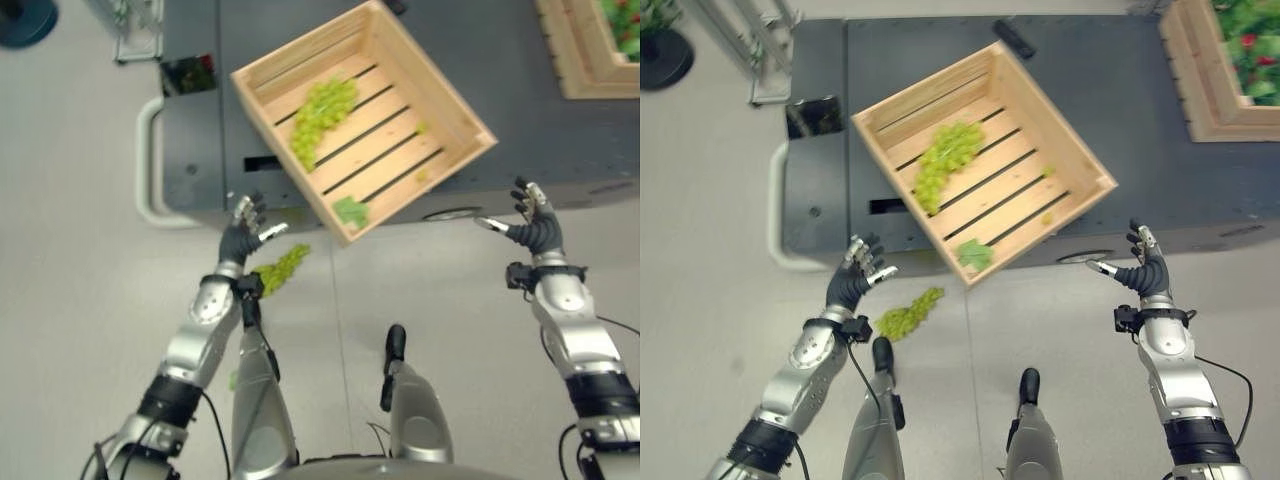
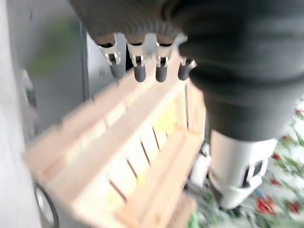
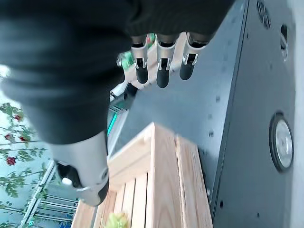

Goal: Pick up the fruits from the basket on one side to the basket on the other side

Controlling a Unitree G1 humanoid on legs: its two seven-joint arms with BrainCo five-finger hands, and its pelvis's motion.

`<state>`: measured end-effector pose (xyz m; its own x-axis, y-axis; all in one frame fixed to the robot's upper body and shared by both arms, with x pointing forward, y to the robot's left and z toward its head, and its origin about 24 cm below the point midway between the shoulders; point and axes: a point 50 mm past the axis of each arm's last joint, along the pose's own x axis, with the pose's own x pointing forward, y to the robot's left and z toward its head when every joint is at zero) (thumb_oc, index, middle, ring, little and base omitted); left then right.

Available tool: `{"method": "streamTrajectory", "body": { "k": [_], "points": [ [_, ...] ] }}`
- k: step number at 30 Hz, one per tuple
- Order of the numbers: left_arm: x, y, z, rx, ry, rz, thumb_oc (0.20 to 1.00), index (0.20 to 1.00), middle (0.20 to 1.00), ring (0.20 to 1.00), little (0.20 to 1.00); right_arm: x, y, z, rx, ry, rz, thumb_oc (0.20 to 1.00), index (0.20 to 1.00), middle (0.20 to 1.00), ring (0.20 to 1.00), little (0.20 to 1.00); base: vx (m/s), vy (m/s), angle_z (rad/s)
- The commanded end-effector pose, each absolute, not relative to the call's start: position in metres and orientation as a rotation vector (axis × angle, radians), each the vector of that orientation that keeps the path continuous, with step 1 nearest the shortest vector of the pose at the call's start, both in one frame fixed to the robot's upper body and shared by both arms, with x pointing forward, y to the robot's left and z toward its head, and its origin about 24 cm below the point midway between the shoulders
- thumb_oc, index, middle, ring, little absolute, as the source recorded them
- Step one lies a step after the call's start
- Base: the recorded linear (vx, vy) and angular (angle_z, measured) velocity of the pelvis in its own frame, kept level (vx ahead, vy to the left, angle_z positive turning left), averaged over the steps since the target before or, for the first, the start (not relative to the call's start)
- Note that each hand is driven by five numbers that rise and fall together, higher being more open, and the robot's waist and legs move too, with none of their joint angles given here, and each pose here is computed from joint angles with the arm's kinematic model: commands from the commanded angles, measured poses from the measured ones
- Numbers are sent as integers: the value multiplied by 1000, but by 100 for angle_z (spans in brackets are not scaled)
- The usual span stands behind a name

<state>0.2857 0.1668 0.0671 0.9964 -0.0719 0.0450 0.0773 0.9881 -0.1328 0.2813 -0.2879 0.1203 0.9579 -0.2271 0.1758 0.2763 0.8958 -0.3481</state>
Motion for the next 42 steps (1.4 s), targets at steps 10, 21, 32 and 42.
{"method": "streamTrajectory", "body": {
  "k": [10, 21, 32, 42],
  "points": [
    [284, 157, 80, -148, -110, -144, 1000, 1000, 1000, 1000, 1000, 312, -254, 174, -485, -309, -95, 1000, 1000, 1000, 1000, 1000, 109, -189, -13],
    [285, 156, 73, -111, -75, -136, 1000, 1000, 1000, 1000, 1000, 316, -234, 170, -463, -329, -72, 1000, 1000, 1000, 1000, 1000, 227, 31, 5],
    [302, 159, 99, -54, -171, -109, 1000, 1000, 1000, 1000, 1000, 338, -219, 205, -601, -410, -70, 1000, 1000, 1000, 1000, 1000, 97, -3, -1],
    [293, 149, 96, -90, -168, -170, 1000, 1000, 1000, 1000, 1000, 368, -237, 286, -1080, -408, -149, 1000, 1000, 1000, 1000, 1000, 44, -122, 13]
  ]
}}
